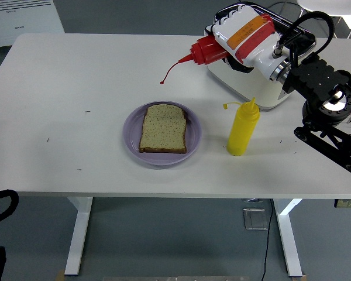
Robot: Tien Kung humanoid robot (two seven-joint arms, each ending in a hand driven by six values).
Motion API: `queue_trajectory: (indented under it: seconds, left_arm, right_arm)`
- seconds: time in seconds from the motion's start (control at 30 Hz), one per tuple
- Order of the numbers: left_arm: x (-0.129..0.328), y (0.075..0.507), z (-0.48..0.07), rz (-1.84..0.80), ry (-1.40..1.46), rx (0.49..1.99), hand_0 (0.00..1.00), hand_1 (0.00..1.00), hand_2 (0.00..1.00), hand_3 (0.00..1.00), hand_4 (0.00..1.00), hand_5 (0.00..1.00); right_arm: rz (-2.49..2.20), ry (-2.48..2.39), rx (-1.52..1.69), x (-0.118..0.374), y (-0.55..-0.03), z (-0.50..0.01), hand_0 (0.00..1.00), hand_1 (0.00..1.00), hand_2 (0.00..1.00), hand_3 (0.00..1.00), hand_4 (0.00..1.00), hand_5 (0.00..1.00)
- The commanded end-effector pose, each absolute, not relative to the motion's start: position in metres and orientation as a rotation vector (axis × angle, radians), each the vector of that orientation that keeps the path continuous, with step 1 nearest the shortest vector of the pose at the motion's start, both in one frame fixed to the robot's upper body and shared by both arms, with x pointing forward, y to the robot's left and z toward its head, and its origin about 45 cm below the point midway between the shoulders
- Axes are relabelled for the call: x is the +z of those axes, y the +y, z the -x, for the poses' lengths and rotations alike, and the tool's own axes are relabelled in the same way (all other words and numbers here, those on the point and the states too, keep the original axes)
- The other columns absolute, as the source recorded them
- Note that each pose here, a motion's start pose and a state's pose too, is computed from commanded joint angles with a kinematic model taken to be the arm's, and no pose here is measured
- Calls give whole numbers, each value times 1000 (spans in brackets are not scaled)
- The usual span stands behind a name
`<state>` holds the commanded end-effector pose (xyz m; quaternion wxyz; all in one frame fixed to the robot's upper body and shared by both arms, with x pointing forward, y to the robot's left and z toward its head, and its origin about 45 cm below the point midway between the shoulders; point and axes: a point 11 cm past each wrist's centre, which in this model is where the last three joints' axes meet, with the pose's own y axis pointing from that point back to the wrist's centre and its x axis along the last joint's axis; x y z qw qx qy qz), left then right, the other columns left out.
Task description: Pick up the cup,pour liquid into bread,place the cup on the desk
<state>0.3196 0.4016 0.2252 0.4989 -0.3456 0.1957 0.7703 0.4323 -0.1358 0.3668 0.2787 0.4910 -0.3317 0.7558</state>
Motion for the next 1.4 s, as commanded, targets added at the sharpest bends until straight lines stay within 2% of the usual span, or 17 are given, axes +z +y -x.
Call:
queue_trajectory:
  seconds: [0.33,0.37,0.4,0.6,0.73,0.97,1.07,1.27,1.4]
  left_arm:
    - [226,404,-319,837,468,1867,800,751,746,734,452,998]
    - [226,404,-319,837,469,1868,800,751,746,734,452,998]
    - [226,404,-319,837,469,1868,801,750,746,734,452,998]
    - [226,402,-320,839,472,1864,801,749,746,734,451,998]
    - [226,403,-319,839,471,1867,801,749,746,734,451,998]
    - [226,405,-318,837,467,1872,800,750,745,734,450,998]
    - [225,404,-318,835,469,1870,800,750,745,733,451,998]
    - [224,400,-320,831,477,1862,800,750,744,733,450,998]
    - [224,402,-319,832,474,1866,799,749,744,733,451,998]
  right_arm:
    - [-1252,-1085,2088,422,-146,-433,206,228,367,491,356,171]
    - [-1257,-1072,2092,419,-144,-432,206,228,367,491,356,171]
    - [-1265,-1052,2096,415,-141,-431,205,272,371,494,352,176]
    - [-1325,-762,2078,351,-122,-424,213,274,376,496,347,178]
    - [-1311,-828,2077,363,-127,-427,213,274,376,496,347,178]
    - [-1259,-1026,2104,414,-139,-430,212,270,376,495,345,178]
    - [-1271,-1002,2111,411,-133,-429,213,271,378,496,344,179]
    - [-1313,-713,2113,355,-110,-424,215,274,380,496,342,180]
    - [-1294,-726,2116,361,-115,-427,225,276,383,496,338,179]
